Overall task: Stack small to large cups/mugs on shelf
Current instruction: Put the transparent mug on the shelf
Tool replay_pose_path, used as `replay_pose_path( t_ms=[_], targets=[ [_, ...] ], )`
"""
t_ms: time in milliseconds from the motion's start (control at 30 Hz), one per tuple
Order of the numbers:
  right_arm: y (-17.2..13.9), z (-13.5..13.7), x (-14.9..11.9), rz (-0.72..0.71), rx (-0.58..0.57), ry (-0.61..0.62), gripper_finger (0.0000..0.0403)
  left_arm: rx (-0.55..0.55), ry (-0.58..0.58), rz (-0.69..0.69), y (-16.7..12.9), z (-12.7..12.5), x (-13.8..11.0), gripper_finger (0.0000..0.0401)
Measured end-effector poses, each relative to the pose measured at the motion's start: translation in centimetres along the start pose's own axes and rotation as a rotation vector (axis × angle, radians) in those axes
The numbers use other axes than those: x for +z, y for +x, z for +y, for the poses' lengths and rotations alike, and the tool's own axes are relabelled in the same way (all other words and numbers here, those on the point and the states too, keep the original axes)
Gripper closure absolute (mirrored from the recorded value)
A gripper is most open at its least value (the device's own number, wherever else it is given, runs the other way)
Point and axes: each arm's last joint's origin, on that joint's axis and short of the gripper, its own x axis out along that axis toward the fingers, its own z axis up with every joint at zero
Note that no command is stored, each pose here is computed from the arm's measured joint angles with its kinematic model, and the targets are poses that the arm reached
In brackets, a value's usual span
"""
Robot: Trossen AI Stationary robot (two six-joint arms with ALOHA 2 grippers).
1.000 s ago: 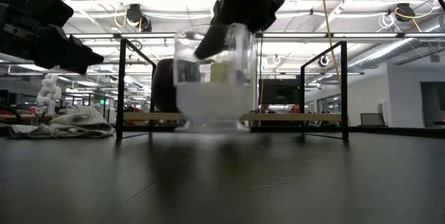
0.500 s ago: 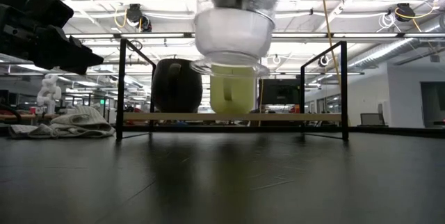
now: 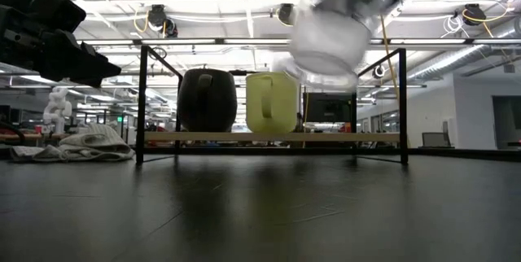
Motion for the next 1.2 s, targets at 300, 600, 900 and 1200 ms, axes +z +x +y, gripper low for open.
replay_pose_path(
  t_ms=[300, 600, 900, 1200],
  targets=[
    [-1.7, -0.3, -4.2, -0.103, -0.001, 0.028, 0.0403, 0.001, -0.002, -0.018, 0.0, 0.0, 0.2, 0.0368],
    [-3.3, -2.4, -4.7, -0.063, -0.171, 0.058, 0.0403, 0.001, -0.005, -0.015, 0.0, 0.0, 0.1, 0.0368],
    [-6.4, -5.6, -2.3, 0.081, -0.299, 0.118, 0.0403, 0.002, 0.005, -0.017, 0.0, 0.0, 0.2, 0.0368],
    [-7.8, -8.4, 0.3, 0.223, -0.302, 0.098, 0.0403, 0.004, 0.006, -0.019, 0.0, 0.0, 0.2, 0.0368]
  ],
)
